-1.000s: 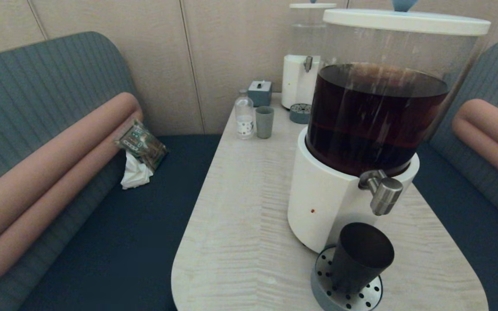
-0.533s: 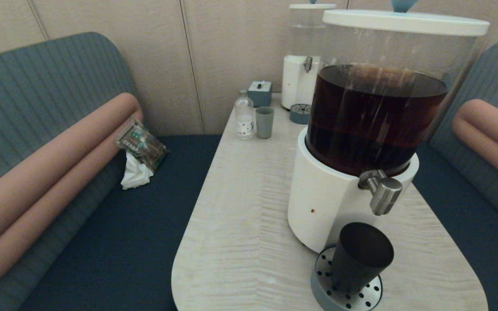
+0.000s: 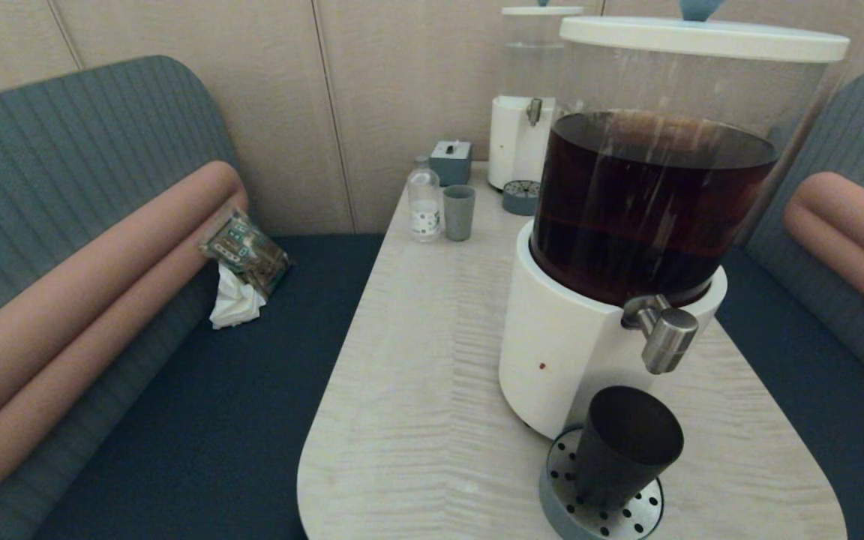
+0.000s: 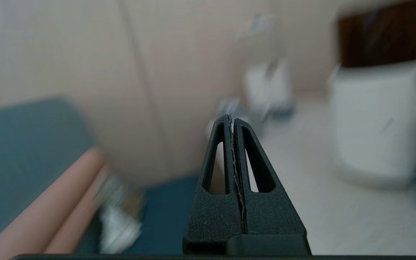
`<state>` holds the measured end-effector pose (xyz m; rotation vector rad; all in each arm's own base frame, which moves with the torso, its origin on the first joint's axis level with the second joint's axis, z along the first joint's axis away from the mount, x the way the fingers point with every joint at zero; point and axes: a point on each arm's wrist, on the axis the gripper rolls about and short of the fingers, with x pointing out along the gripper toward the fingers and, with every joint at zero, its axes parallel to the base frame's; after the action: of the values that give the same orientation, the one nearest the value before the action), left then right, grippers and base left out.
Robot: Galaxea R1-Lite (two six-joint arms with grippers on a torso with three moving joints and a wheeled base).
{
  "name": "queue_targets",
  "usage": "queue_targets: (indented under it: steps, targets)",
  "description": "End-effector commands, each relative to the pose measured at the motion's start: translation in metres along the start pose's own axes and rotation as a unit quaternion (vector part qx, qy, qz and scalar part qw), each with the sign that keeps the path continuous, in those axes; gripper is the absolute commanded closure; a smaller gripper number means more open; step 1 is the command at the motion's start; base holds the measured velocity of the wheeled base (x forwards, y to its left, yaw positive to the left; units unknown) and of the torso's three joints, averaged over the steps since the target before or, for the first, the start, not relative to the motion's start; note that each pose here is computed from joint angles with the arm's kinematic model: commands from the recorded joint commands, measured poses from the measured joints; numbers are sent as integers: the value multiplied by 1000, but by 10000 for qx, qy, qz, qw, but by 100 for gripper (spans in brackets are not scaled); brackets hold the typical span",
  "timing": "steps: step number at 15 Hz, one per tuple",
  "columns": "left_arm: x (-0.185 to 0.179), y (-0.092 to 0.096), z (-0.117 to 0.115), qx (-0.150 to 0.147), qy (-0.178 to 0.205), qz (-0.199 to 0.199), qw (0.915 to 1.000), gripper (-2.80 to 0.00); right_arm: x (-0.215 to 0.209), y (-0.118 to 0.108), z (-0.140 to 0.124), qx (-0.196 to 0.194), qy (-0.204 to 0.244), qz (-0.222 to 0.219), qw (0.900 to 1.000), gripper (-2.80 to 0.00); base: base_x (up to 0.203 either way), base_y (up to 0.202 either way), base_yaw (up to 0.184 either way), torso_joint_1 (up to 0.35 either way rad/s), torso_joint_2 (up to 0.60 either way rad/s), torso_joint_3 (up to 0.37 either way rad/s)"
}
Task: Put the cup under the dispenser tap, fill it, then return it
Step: Turn on the faucet
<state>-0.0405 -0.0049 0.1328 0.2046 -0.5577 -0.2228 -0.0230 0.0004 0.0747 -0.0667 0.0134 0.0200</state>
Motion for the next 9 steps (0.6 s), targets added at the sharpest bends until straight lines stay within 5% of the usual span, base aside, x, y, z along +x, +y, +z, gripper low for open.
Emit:
queue_targets:
  steps: [1, 5, 9]
  targets:
    - [-1, -1, -7, 157, 187, -2, 9997, 0, 0, 0, 0, -4, -9, 1, 10000, 0, 0, 0, 0, 0, 0, 0]
    - [-3, -2, -25, 156, 990, 251, 9947, 0, 0, 0, 0, -4, -16, 1, 10000, 0, 0, 0, 0, 0, 0, 0]
    - [-8, -5, -44, -35, 1985, 349, 9795, 0, 0, 0, 0, -4, -9, 1, 10000, 0, 0, 0, 0, 0, 0, 0]
